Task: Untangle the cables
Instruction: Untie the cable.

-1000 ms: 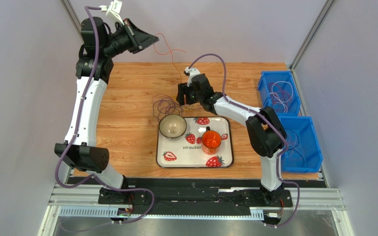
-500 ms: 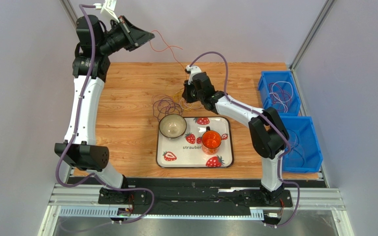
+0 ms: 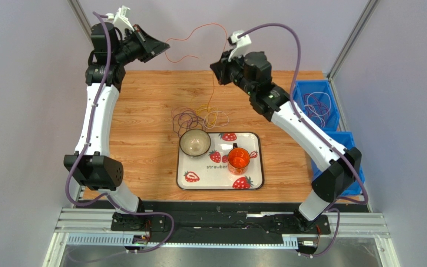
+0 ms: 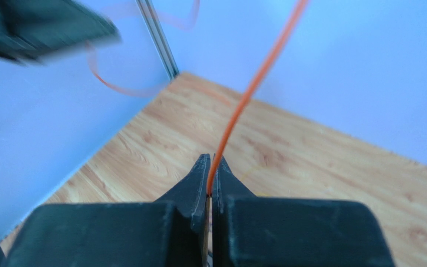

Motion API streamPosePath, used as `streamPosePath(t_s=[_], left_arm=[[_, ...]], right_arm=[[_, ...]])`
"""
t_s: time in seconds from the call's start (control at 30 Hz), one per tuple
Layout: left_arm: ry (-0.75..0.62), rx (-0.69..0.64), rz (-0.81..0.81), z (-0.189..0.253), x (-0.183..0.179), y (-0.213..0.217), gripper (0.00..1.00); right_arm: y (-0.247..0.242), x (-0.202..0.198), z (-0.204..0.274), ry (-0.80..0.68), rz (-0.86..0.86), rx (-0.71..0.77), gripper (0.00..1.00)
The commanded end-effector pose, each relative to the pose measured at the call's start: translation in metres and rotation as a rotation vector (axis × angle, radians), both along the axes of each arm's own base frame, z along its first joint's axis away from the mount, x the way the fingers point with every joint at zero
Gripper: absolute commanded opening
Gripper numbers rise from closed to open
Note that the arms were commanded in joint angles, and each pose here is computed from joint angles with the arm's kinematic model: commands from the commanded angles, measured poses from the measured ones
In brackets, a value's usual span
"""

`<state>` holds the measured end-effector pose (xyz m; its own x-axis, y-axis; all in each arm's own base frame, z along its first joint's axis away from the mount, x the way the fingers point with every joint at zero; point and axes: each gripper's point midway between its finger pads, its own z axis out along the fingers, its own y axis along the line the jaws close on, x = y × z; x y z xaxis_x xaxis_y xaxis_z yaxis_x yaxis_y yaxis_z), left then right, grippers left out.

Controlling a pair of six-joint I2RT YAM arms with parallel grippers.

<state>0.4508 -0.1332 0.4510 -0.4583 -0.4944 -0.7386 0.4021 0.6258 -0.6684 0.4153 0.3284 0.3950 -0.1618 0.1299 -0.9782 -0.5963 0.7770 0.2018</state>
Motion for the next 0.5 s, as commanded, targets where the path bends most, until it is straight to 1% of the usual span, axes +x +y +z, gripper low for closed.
streamPosePath(t_s=[0.0,0.03,0.07,0.1,0.17,0.23,0.3,0.33,0.37,0.4,0.43,0.47], left_arm=[[0.078,-0.027,-0.01,-0.034,0.02,-0.001,0.0],[0.094,-0.029,-0.012,-0.04,0.023,-0.002,0.0],[0.121,-0.033,-0.024,-0.05,0.027,-0.003,0.0],[0.147,-0.037,-0.03,-0.059,0.03,-0.004,0.0],[0.205,-0.045,-0.051,-0.078,0.034,-0.007,0.0],[0.251,-0.048,-0.081,-0.095,0.036,-0.011,0.0],[0.28,-0.045,-0.098,-0.106,0.036,-0.014,0.05],[0.286,-0.036,-0.113,-0.111,0.036,-0.016,0.15],[0.307,-0.031,-0.115,-0.117,0.034,-0.017,0.21],[0.311,-0.017,-0.12,-0.121,0.033,-0.017,0.3],[0.315,-0.01,-0.124,-0.123,0.031,-0.018,0.5],[0.338,-0.004,-0.124,-0.129,0.028,-0.018,0.58]], right_arm=[[-0.014,-0.024,0.09,-0.154,0.014,0.074,0.0],[-0.015,-0.026,0.1,-0.172,0.016,0.082,0.0],[-0.019,-0.031,0.127,-0.217,0.016,0.11,0.0],[-0.018,-0.03,0.128,-0.213,0.016,0.103,0.0],[-0.022,-0.033,0.151,-0.256,0.011,0.12,0.0],[-0.024,-0.032,0.156,-0.267,-0.002,0.113,0.0],[-0.026,-0.031,0.163,-0.283,-0.014,0.117,0.0],[-0.027,-0.031,0.165,-0.289,-0.018,0.118,0.0],[-0.028,-0.031,0.168,-0.299,-0.019,0.114,0.0],[-0.033,-0.027,0.171,-0.302,-0.055,0.115,0.0],[-0.034,-0.026,0.172,-0.305,-0.062,0.113,0.0],[-0.035,-0.025,0.172,-0.308,-0.069,0.104,0.0]])
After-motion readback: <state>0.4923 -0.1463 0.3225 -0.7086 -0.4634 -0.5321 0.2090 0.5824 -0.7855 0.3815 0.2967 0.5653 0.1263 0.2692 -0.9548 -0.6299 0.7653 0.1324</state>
